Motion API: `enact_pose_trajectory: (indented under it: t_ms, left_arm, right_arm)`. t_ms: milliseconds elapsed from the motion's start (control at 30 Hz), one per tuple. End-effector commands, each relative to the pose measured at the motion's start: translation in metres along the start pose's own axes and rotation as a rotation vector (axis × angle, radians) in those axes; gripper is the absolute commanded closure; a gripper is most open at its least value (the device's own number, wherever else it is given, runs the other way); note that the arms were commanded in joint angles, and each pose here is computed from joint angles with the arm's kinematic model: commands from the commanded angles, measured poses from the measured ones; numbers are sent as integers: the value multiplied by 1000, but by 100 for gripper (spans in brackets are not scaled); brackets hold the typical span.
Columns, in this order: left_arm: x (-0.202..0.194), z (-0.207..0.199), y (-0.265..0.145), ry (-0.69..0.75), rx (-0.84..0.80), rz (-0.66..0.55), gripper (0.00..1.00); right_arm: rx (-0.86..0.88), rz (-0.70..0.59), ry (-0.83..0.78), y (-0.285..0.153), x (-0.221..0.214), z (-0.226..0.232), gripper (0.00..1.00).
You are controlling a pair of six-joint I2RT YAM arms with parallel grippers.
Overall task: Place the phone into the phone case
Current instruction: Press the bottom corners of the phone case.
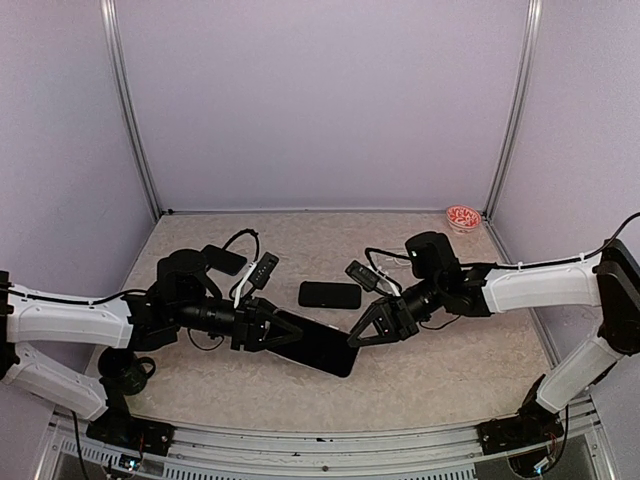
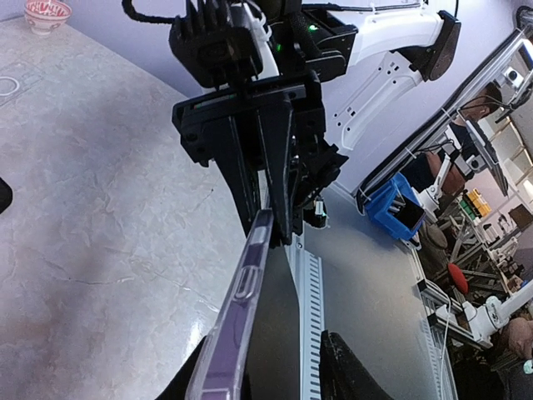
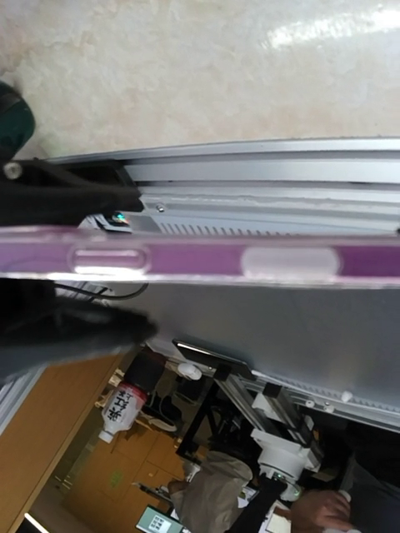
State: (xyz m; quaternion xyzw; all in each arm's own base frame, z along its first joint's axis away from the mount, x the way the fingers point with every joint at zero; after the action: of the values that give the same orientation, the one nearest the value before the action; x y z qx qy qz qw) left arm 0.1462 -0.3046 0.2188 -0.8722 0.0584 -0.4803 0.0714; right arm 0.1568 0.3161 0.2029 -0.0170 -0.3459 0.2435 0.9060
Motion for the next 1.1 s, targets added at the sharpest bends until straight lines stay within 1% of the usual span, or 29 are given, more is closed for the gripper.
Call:
enact_pose_trajectory:
  t_ms: [0,167,233,267,367,433,533,667,700,767,900,933,1000,1067]
  left_arm:
    - [16,-6,1,52,-15,-52,60]
    - [15,-6,2,46,-24,-48,59]
    - [14,-6,2,45,-27,-46,61]
    - [14,-6,2,44,-28,-44,63]
    - [13,-5,2,42,-27,-45,76]
    - [12,-5,2,38,-25,-46,82]
    - [11,-5,1,34,-28,-50,88]
    - [10,-4,2,30,-25,-57,100]
    - [10,-3,1,28,-19,-60,100]
    - [10,-1,2,27,-10,-65,100]
    - [12,0,2,30,2,-78,100]
    - [12,1,1,30,7,-81,100]
    - [13,3,0,31,17,-91,100]
    - [15,5,-3,30,30,-108,100]
  right_arm:
    - [8,-15,-45,1,14,9,100]
    - [-13,-33,-58,0,19,10,100]
    - [-25,-41,-64,0,21,11,100]
    - [-29,-46,-66,-1,22,12,100]
    - [-40,-56,-76,-2,26,13,100]
    - [-46,-62,-82,-2,27,14,100]
    - [-52,-65,-80,-3,28,13,100]
    - [-62,-67,-72,-4,27,10,100]
    - [-66,-69,-68,-4,27,9,100]
    - [-70,-71,-60,-5,27,7,93]
    - [-77,-84,-50,-8,28,6,66]
    - [-79,-90,-51,-9,28,7,60]
    - [-75,-99,-58,-11,28,10,53]
    - [-77,-107,-60,-13,27,12,48]
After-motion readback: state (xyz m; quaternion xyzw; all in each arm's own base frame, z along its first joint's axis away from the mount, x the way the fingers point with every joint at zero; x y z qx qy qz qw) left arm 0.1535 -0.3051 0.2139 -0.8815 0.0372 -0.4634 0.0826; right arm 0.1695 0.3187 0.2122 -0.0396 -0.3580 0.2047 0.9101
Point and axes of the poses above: each gripper's point midway between its finger pads, its own y axis out along the fingers, its own z axis along the line the jaws close on, x = y × z, the point moved 5 cm from there along -y, back along the fingers, and after that the axes turned 3 degrees about y, right-handed, at the moved point
